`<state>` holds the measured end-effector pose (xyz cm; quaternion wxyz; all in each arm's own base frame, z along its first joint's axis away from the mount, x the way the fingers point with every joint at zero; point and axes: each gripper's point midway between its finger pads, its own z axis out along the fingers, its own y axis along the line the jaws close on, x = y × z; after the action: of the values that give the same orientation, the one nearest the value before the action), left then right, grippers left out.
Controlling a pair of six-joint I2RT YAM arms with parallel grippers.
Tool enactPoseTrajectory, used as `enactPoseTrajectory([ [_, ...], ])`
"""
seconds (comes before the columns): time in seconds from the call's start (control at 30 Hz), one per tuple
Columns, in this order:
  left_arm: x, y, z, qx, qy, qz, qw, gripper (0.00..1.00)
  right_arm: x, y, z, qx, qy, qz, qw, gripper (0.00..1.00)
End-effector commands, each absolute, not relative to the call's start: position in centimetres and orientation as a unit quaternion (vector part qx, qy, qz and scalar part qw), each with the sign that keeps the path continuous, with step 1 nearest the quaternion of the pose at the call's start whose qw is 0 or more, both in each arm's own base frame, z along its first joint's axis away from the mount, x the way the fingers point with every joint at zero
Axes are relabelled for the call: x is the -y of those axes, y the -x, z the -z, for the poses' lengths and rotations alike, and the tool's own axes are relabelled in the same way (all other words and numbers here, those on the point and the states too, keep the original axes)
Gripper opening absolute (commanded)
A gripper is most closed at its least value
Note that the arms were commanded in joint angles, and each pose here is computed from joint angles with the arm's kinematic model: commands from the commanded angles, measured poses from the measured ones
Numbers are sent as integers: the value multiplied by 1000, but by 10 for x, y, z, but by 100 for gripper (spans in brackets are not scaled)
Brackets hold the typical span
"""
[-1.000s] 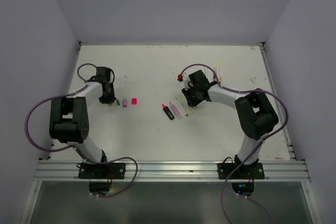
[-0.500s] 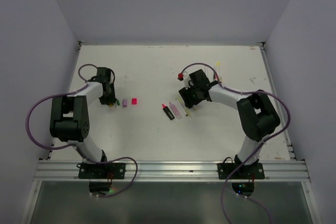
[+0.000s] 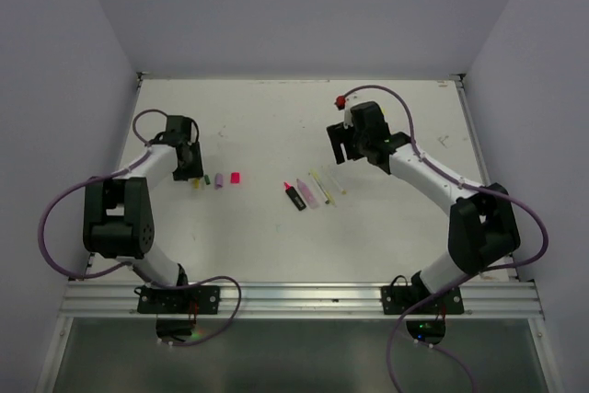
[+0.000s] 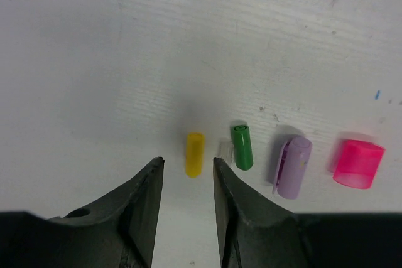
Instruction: Open the pen caps
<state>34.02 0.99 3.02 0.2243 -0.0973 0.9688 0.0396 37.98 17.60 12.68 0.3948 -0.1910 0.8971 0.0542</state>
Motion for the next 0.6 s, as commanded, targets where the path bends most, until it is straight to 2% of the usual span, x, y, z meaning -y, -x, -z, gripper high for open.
enactPoseTrajectory([
  [0.0,-14,-347,-76,-951,121,-38,282,41,-137,-409,-157,-901,84,-6,425,77],
  [0.1,-13,-349,-112,-932,140,-27,334,44,-119,-422,-143,-915,43,12,402,76],
  [0.2,-8,-343,-145,-907,150,0,394,54,-112,-439,-127,-923,17,13,384,71],
  [0.27,-7,-334,-166,-887,149,8,436,66,-110,-445,-104,-934,8,21,356,68],
  [0.33,-8,-323,-184,-868,147,11,475,71,-107,-457,-104,-935,-4,28,353,65],
  [0.47,-9,-306,-209,-832,148,20,534,92,-106,-475,-85,-940,-14,31,339,61],
  [0.57,-9,-298,-213,-813,148,27,563,96,-106,-486,-76,-944,-23,26,329,57],
])
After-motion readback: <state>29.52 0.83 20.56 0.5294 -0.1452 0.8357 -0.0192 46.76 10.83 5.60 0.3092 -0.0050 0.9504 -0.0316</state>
